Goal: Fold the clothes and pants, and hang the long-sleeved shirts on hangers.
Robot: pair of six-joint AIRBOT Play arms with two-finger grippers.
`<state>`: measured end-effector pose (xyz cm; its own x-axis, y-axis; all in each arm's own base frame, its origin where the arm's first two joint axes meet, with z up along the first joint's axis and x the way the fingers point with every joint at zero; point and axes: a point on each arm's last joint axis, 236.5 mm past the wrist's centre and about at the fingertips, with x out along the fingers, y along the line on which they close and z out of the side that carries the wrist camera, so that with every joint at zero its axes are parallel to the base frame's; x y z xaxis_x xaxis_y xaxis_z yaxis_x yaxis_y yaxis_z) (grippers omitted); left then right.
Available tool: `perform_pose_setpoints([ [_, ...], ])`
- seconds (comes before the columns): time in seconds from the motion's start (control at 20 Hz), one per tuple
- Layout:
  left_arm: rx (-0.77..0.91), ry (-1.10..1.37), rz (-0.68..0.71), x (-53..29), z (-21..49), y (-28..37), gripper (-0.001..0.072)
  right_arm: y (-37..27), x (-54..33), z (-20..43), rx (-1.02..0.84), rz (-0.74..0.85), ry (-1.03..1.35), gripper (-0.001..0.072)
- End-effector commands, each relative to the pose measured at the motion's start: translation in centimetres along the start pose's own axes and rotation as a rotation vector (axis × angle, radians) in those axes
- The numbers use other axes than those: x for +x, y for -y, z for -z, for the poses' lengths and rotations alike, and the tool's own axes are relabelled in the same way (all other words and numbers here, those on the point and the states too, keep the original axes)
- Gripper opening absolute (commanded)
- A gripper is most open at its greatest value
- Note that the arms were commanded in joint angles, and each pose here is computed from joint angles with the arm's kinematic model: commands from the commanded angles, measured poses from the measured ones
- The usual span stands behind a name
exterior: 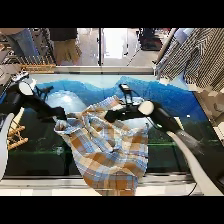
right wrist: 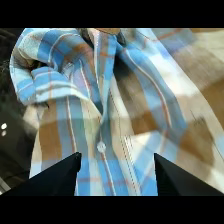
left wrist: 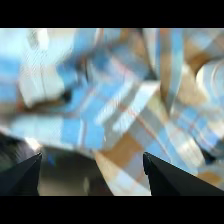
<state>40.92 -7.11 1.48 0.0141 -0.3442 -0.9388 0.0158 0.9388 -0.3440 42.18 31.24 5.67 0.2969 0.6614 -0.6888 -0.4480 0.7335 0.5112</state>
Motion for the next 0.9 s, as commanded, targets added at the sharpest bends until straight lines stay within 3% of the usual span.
perform_pose_setpoints([
  [0.0, -0.154, -0.148, -0.002, 2.8, 4.3, -1.4, 0.069, -0.4, 7.1, -0.9, -0.036, -0.132, -0.093, 0.0522],
  [0.45, -0.293, 0.102, -0.013, 5.2, 0.5, -4.5, 0.0689, 1.0, 15.1, 0.3, 0.054, -0.246, -0.227, 0.0496],
  [0.5, -0.301, 0.144, -0.014, 5.2, -0.5, -4.7, 0.0685, 0.5, 15.4, 0.3, 0.05, -0.267, -0.217, 0.0462],
  [0.65, -0.317, 0.114, -0.018, 6.8, -0.5, -5.4, 0.049, -0.8, 16.5, -0.6, 0.081, -0.303, -0.163, 0.0441],
  [0.7, -0.293, 0.073, -0.018, 7.5, 0.3, -5.4, 0.034, -1.3, 16.9, -0.3, 0.089, -0.323, -0.164, 0.0422],
  [0.75, -0.239, 0.027, -0.002, 7.9, 1.1, -5.0, 0.0125, -1.7, 17.4, 0.0, 0.097, -0.331, -0.168, 0.0398],
  [0.8, -0.179, -0.01, 0.018, 7.9, 1.9, -4.5, 0.0012, -1.8, 18.0, 0.3, 0.098, -0.325, -0.165, 0.0346],
  [0.85, -0.163, -0.033, 0.021, 7.7, 2.5, -4.4, 0.0012, -2.1, 18.5, 0.5, 0.1, -0.323, -0.164, 0.0274],
])
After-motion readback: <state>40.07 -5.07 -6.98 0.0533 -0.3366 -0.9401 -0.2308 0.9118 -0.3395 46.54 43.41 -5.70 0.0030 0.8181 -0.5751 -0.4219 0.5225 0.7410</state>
